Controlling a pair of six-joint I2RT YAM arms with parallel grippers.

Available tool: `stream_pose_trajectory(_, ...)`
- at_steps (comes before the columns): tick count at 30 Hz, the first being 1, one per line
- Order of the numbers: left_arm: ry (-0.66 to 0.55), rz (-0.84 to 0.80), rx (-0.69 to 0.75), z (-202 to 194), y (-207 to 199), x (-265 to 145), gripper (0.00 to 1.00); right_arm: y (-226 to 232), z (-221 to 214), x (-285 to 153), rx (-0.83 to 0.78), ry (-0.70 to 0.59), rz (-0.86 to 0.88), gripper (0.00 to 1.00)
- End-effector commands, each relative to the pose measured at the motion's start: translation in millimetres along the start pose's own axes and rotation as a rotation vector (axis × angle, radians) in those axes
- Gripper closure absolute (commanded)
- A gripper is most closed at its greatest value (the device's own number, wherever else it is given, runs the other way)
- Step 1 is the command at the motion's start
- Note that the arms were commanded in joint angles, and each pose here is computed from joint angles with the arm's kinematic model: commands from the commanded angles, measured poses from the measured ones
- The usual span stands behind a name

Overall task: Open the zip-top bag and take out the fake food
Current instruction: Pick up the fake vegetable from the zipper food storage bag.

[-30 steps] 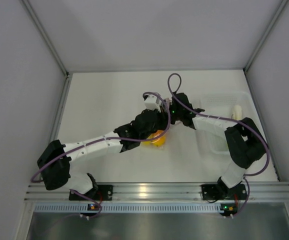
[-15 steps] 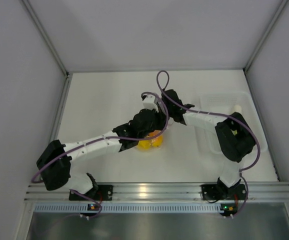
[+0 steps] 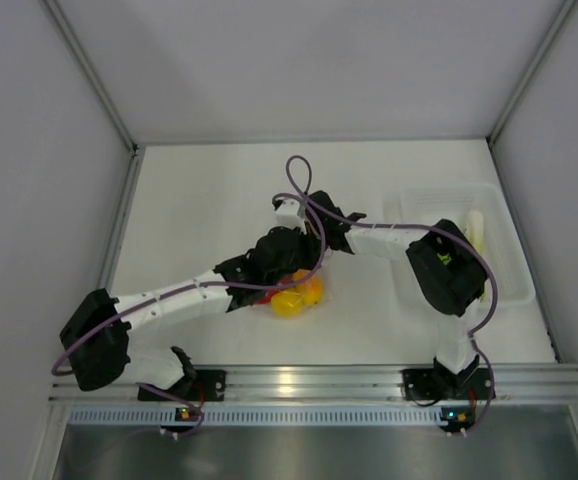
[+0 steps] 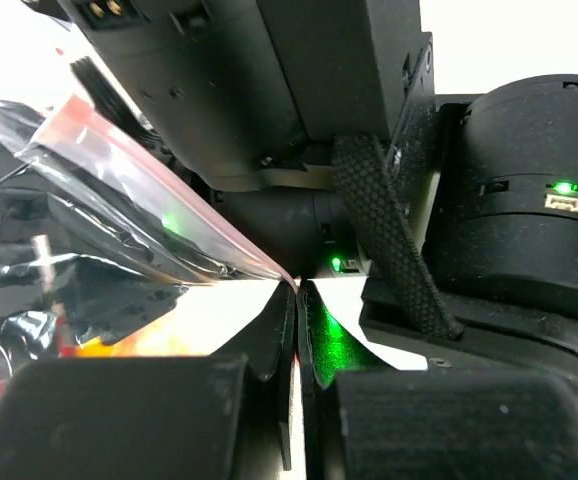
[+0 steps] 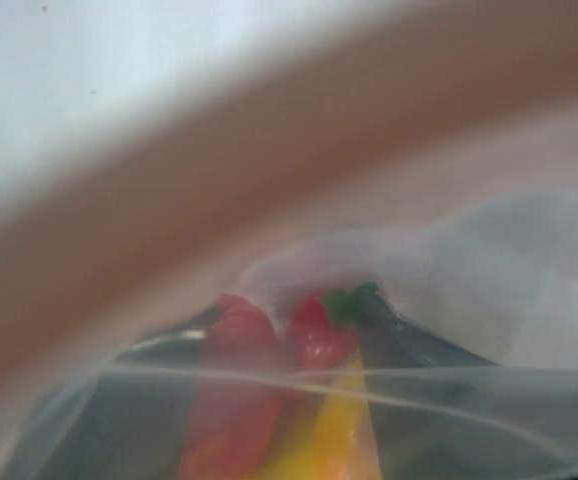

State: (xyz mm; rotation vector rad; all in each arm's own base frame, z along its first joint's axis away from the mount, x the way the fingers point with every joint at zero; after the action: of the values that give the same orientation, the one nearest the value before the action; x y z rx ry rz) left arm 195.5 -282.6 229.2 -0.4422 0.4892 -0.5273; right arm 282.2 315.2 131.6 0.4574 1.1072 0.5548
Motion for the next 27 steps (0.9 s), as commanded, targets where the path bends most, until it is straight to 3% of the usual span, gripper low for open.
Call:
stream_pose_trajectory(1,-0.085,-0.049,-0.021,19.6,-4.5,-10.6,1.00,-0.7,-9.2,-17.9,-0.102,-0.034,-0.101,0.39)
stream_pose_trajectory(3,-0.083,-0.041,-0.028,18.5,-1.6,-11.1,1.00,-0.2,-4.9,-32.6,-0.163,-0.057,-0.140,0.40)
stream_pose_trajectory(10,-0.039,-0.018,-0.046,3.1,9.3,-9.3,1.00,-14.5,-20.9,-54.8,-0.315,0.155,-0.205,0.53)
stream_pose_trajectory(13,-0.033,-0.012,-0.057,-0.4,12.0,-10.2,1.00,-23.1,-28.5,-52.8,-0.326,0.189,-0.219,0.52)
stream_pose_trajectory(27,0.007,0.005,-0.025,-15.9,24.0,-10.8,1.00,4.3,-25.0,-37.5,-0.178,0.041,-0.139,0.57)
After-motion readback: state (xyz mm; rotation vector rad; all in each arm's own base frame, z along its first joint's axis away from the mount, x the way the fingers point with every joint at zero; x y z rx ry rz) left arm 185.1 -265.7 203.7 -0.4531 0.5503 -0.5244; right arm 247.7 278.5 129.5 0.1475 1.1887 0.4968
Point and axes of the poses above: each gripper's point midway between its finger pads, its own x axis out along the fingers, its own y axis along the line the jaws close on, z = x × y, the point moved 10 cm from there along -x, back along the fingers, and after that the axes turned 2 degrees about -x, right-handed, at the moved point
